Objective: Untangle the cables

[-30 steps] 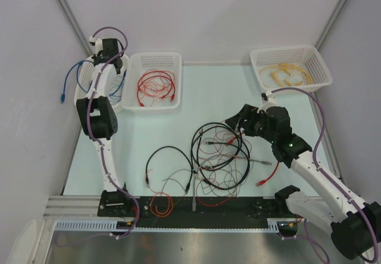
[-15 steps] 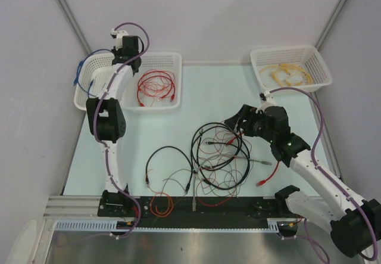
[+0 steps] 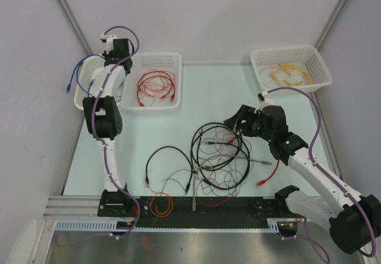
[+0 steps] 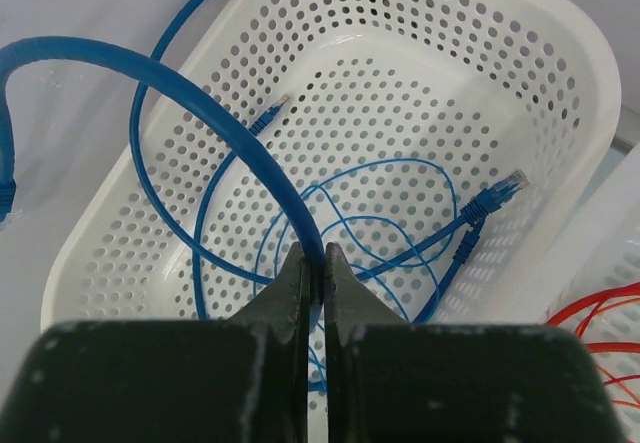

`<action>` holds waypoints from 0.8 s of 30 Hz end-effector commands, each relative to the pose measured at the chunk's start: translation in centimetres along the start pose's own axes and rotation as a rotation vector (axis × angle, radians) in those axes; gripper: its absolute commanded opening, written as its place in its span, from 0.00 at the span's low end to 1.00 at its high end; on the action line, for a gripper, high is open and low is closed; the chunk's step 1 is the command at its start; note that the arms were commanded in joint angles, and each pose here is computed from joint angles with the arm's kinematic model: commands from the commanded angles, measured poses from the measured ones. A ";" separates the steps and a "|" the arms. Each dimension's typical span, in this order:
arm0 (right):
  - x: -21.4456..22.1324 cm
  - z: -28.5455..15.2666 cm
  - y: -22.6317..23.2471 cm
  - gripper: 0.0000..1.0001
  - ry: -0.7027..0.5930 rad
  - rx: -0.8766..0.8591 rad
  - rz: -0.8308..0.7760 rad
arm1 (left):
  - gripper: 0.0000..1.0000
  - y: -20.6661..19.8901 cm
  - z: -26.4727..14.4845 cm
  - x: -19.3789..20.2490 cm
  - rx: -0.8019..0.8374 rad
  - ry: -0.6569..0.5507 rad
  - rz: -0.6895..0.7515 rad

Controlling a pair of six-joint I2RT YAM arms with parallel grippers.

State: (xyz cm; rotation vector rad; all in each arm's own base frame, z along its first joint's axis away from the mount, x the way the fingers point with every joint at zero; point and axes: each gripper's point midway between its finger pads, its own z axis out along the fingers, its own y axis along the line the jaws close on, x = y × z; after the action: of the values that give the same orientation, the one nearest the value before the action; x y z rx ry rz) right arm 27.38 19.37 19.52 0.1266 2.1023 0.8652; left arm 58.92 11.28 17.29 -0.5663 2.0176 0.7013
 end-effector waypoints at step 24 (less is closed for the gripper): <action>-1.5 -0.3 2.2 0.86 -0.033 -0.070 -0.009 | 1.00 0.4 -7.9 -7.9 0.077 -0.165 -0.116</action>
State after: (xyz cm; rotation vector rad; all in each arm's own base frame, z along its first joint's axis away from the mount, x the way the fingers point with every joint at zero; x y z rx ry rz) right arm 27.43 19.70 18.95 0.1207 2.1239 0.8749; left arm 59.63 8.41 18.85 -0.5220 1.9921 0.6494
